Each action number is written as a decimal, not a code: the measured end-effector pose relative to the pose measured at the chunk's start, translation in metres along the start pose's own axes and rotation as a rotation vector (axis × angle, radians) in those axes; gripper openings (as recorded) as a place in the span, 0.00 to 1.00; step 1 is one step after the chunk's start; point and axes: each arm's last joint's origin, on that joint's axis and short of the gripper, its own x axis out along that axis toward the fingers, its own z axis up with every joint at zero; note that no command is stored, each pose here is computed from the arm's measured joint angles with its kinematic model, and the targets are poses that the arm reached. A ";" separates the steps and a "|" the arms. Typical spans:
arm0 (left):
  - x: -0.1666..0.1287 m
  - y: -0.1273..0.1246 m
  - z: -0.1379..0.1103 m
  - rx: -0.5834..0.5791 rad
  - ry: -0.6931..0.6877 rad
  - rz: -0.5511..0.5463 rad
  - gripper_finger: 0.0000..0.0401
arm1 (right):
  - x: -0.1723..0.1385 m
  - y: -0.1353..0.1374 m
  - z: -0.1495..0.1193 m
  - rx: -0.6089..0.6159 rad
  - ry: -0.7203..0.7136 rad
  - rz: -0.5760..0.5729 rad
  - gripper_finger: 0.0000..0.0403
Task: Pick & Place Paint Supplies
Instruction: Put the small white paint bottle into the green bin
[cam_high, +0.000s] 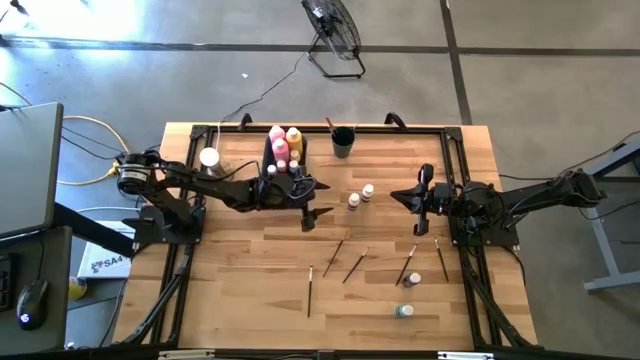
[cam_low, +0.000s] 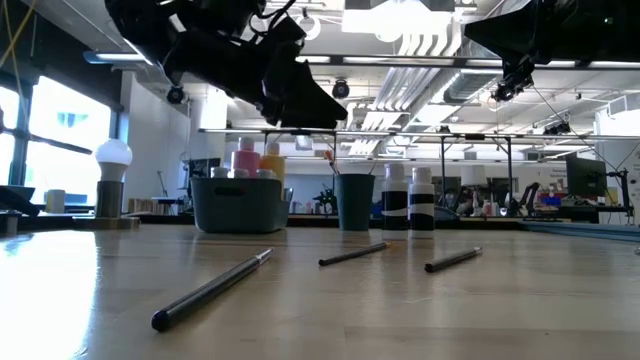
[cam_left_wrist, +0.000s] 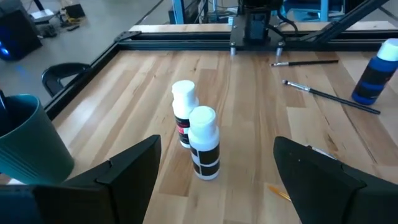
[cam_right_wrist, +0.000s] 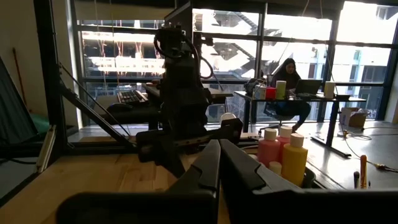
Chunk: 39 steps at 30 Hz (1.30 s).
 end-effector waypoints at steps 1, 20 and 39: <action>0.000 0.000 0.000 -0.002 0.000 0.000 0.76 | 0.000 0.000 0.000 0.000 0.000 0.000 0.00; 0.051 0.006 -0.022 -0.003 -0.038 -0.025 0.76 | 0.000 0.000 0.001 -0.008 -0.013 -0.001 0.00; 0.077 0.024 -0.026 -0.077 -0.008 -0.018 0.76 | 0.000 0.000 0.001 -0.012 -0.014 0.000 0.00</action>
